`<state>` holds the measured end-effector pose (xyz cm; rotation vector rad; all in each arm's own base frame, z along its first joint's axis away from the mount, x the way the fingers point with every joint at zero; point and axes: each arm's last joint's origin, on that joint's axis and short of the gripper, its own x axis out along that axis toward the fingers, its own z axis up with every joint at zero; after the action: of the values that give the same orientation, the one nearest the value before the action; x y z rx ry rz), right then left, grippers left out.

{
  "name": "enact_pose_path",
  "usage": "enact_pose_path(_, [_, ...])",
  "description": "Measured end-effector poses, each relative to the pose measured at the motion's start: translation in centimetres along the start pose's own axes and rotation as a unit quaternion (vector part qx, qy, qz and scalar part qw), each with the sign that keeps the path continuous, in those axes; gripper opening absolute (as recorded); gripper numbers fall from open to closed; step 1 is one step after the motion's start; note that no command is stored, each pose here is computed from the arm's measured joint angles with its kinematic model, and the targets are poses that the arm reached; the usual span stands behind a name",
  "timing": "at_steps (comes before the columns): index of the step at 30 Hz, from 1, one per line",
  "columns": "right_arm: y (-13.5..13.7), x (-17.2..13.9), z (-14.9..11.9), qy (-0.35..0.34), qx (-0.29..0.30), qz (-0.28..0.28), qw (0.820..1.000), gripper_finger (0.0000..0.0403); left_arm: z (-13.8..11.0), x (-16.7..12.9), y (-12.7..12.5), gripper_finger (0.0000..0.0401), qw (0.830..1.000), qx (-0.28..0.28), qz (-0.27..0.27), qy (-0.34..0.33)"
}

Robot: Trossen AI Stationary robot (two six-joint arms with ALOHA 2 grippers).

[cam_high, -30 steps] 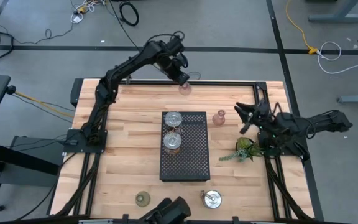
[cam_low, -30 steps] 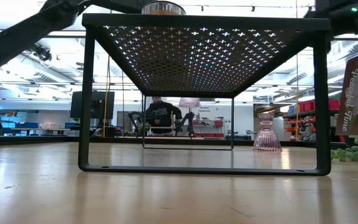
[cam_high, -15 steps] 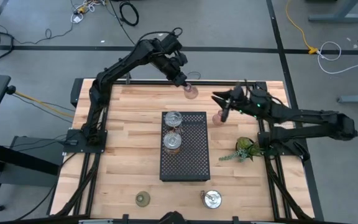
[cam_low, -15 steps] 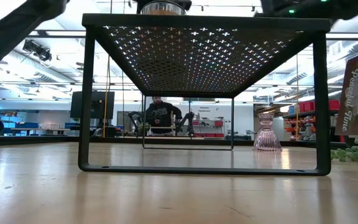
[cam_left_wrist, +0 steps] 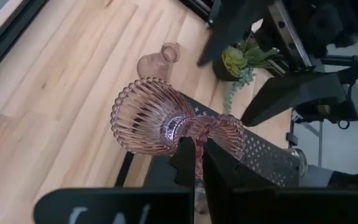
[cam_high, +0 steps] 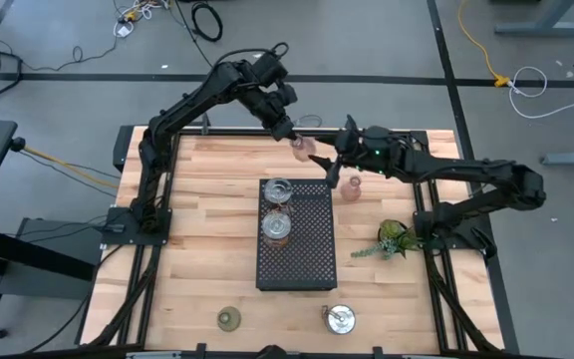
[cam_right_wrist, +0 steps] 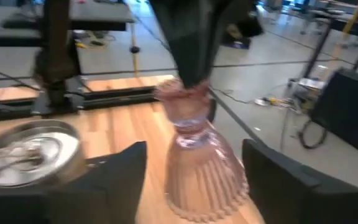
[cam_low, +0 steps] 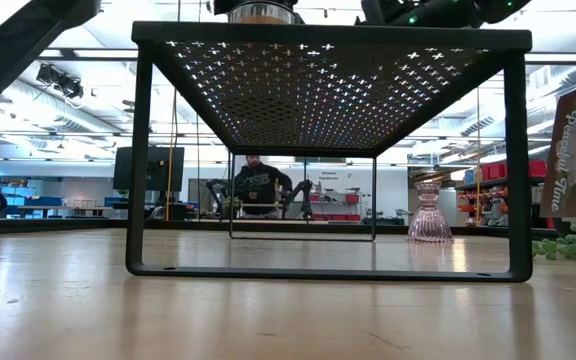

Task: Pick & Place candle stick holders
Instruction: Put the left pink glass candle holder on the shelf

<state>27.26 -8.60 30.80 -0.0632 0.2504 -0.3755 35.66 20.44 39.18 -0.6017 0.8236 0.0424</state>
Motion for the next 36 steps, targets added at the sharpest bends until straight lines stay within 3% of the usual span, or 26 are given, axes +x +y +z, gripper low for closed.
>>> enact_pose_path(5, [0.0, 0.7, -0.2, -0.003, 0.001, 0.001, 1.000, 0.0319, 0.0, 0.0, 0.0, 0.0010, 1.000, 0.003, 0.000, -0.001])
enact_pose_path(9, [0.2, 2.0, -1.1, 0.009, 0.000, 0.015, 1.000, 0.0326, 0.0, 0.0, 0.0, 0.0010, 1.000, 0.003, -0.004, -0.001])
enact_pose_path(12, [0.3, 2.6, -0.8, -0.021, 0.002, 0.003, 1.000, 0.0323, 0.0, 0.0, -0.1, 0.0010, 1.000, 0.003, -0.009, 0.000])
enact_pose_path(17, [-0.4, 2.6, -0.4, -0.043, 0.005, -0.020, 0.999, 0.0306, 0.0, 0.0, -0.1, 0.0010, 1.000, 0.002, -0.017, 0.001])
enact_pose_path(31, [-0.2, 5.5, 0.2, -0.038, 0.005, 0.030, 0.999, 0.0260, 0.1, 0.0, -0.2, 0.0010, 1.000, 0.004, -0.029, 0.000])
enact_pose_path(36, [-0.2, 6.2, 0.4, 0.022, -0.001, 0.023, 0.999, 0.0195, 0.1, 0.1, 0.0, 0.0010, 1.000, 0.002, -0.026, 0.000])
